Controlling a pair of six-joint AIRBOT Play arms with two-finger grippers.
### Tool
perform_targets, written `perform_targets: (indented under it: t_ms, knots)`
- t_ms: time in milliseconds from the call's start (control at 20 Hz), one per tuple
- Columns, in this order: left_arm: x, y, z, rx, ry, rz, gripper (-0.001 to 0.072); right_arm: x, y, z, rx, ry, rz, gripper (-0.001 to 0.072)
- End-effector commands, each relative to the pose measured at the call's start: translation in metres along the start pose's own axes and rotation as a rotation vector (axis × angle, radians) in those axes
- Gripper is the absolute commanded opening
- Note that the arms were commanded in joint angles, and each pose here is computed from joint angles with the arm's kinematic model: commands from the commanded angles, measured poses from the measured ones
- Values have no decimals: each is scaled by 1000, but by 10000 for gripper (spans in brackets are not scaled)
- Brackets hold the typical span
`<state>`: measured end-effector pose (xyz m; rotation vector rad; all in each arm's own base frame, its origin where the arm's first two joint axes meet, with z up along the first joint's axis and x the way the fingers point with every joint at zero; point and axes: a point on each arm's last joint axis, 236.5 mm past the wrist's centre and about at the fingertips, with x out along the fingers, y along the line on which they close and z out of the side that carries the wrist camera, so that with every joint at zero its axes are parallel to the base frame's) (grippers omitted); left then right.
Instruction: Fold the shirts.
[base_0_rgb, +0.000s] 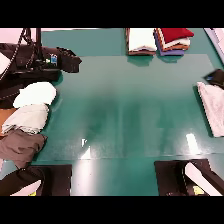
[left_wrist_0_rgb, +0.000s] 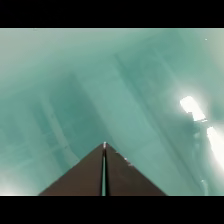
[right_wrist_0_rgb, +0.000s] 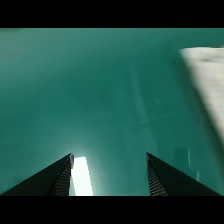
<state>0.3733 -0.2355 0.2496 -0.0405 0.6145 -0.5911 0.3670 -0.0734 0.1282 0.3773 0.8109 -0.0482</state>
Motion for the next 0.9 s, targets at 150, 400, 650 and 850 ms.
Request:
perform_targets:
  t_ms: [150,400,650,850]
  knots:
    - [0,0,1,0,-4,0,24,11,162,-66,-333,130,298,387]
    - [0,0,2,0,-8,-1,25,7,187,-83,-391,161,351,15]
    - [0,0,2,0,-8,-1,24,7,185,-83,-385,163,348,14]
    - [0,0,2,0,-8,-1,24,6,185,-85,-386,172,349,14]
